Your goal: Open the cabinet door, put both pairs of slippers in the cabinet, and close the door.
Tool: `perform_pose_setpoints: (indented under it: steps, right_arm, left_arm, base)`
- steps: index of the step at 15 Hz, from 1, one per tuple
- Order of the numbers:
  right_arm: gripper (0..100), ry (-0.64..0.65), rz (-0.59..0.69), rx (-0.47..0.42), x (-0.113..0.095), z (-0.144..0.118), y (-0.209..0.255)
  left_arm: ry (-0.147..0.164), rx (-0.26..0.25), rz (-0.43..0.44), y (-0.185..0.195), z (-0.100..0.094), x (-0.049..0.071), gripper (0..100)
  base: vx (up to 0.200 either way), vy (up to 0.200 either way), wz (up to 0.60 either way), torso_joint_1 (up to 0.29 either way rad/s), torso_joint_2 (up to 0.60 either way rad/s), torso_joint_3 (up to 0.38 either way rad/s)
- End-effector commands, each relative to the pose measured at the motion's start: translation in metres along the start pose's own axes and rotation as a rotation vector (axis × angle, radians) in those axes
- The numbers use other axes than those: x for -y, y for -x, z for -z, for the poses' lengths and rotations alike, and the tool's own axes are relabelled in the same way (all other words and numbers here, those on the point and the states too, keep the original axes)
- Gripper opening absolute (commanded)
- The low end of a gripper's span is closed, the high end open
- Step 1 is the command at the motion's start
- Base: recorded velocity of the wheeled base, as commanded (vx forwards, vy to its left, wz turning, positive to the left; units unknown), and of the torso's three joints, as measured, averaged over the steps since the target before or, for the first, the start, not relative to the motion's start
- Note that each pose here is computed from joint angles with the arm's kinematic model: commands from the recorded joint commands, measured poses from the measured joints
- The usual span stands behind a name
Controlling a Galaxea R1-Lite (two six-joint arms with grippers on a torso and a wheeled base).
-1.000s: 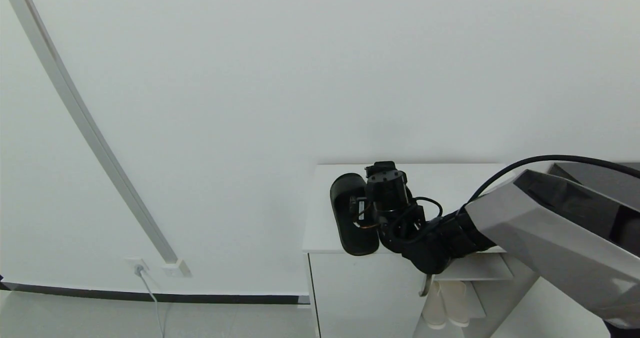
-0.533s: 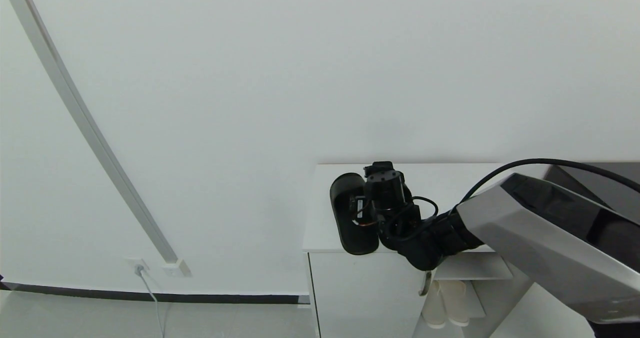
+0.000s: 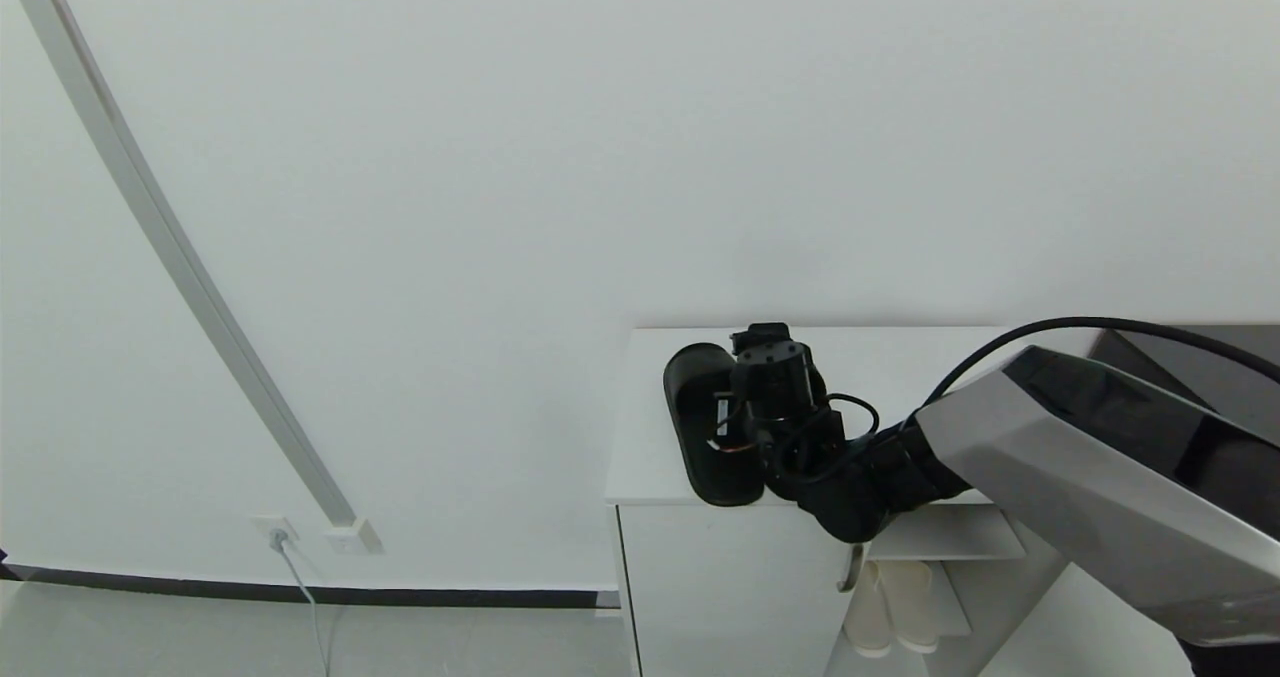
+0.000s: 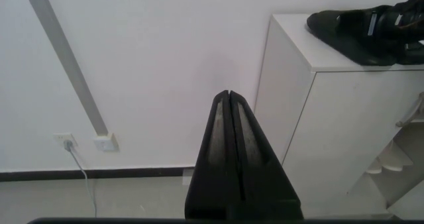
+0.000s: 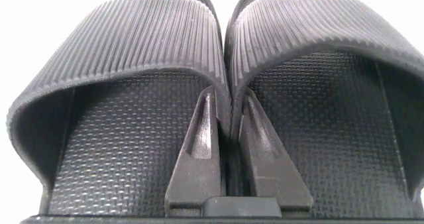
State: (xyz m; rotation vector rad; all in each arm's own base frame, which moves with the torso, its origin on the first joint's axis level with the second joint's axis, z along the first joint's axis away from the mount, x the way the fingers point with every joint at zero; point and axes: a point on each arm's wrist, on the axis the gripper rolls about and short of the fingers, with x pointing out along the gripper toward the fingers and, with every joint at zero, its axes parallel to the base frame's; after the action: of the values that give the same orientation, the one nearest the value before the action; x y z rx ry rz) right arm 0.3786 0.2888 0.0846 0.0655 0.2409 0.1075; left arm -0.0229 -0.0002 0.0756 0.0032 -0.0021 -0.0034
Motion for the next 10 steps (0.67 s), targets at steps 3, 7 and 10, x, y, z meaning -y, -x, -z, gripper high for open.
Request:
perform_pose_setpoints:
  steps: [3,7,10]
  right_arm:
    - [0,-0.015,-0.022,0.028,0.005,-0.028,0.027]
    - [0,-0.015,-0.117,0.02,0.017,-0.052,0.078]
    - [0,-0.018,-0.253,0.024,0.035,-0.075,0.126]
  left_arm:
    - [0.0,-0.001,0.001,0.0,0.0,0.0,0]
    - [-0.001,-0.001,0.0,0.0,0.0,0.0,0]
    - [-0.001,-0.001,0.0,0.0,0.0,0.0,0]
  base:
    - [0.0,0.0,0.0,0.0,0.0,0.0]
    - [0.0,0.0,0.0,0.0,0.0,0.0]
    - [0.0,0.0,0.0,0.0,0.0,0.0]
